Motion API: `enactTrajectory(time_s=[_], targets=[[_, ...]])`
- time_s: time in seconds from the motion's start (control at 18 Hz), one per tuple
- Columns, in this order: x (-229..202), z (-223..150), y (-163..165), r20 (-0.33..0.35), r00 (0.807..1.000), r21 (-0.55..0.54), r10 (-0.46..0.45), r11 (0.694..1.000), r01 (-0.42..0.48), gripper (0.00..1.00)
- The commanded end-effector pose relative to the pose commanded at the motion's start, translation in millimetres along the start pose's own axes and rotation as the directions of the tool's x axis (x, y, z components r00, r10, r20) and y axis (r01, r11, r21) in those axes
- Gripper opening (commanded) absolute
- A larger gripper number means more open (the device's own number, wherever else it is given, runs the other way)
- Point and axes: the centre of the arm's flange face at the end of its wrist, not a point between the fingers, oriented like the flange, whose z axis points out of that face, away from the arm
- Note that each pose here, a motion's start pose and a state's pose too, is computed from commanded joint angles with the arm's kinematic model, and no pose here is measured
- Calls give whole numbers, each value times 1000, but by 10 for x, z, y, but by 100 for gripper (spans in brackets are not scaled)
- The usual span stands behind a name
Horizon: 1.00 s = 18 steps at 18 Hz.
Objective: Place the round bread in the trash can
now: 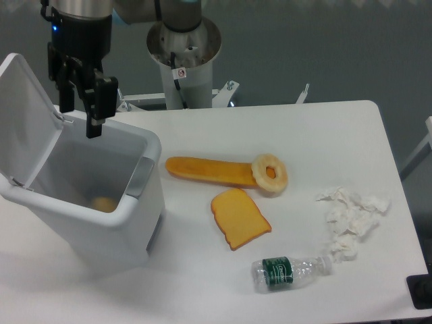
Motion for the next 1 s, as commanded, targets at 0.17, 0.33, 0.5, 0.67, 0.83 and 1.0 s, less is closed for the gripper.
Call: enactTrajectory(time_s=[0.17, 0.33, 0.5, 0.67, 0.83, 1.0], targets=[[-538, 149, 592, 66, 996, -125, -55, 990, 63, 100], [-999, 405, 1281, 117, 993, -328, -34, 942, 71, 100], [-1404, 337, 1922, 181, 981, -357, -73, 924, 134, 100], [-1801, 497, 2459, 156, 985, -392, -77, 910, 134, 100], [-2139, 844, 2955, 116, 982, -396, -150, 899, 185, 100], [-2331, 1135, 3257, 52, 992, -421, -112, 899, 123, 100]])
